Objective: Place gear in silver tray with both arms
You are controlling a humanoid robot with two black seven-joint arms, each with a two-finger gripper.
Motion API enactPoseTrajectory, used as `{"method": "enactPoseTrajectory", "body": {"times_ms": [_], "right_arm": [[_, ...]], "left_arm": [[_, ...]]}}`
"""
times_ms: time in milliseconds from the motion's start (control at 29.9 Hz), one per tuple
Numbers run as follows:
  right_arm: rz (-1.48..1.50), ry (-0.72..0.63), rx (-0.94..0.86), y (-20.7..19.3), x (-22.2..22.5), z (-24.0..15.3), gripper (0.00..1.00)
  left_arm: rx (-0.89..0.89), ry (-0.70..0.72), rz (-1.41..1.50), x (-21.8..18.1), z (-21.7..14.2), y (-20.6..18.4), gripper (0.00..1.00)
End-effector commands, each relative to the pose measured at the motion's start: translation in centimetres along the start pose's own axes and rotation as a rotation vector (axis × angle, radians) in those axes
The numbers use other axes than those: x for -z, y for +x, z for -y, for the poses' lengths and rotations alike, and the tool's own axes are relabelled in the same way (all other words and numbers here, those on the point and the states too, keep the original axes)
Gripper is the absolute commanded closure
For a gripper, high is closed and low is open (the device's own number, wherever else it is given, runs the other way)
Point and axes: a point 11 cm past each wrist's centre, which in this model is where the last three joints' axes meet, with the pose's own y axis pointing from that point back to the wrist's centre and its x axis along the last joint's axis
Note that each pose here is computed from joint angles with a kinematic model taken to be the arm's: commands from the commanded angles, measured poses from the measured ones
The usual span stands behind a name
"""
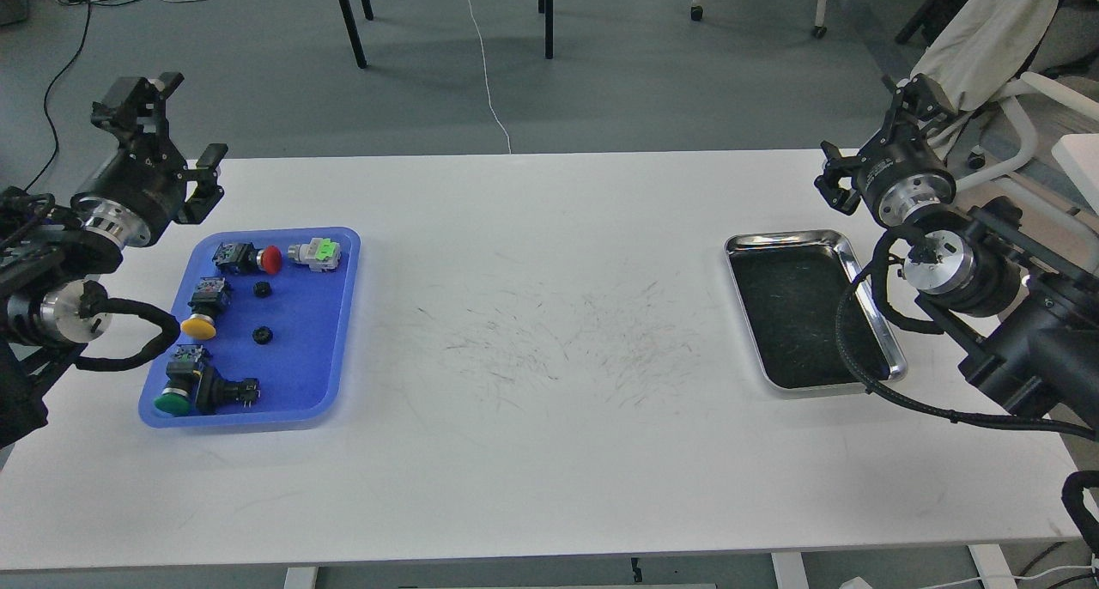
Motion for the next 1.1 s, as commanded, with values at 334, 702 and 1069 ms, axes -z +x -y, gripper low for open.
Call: {"method": "enactPoseTrajectory", "body": {"times_ms": [334,702,1069], "right_arm": [[0.006,-0.004,0.003,-0.1,-0.3,0.0,0.01],[0.004,-0.006,0.002,-0.1,-0.4,0.0,0.01],[0.003,-0.007,0.005,-0.2,-0.4,0.0,0.01]], "left_arm": [[0.047,0.053,-0.073,0.7,0.3,-1.3,0.01],[0.064,0.050,-0.078,0.5,0.5,-1.6,0.01],[0.038,0.038,-0.070,0.5,0.4,-1.2,0.01]]}}
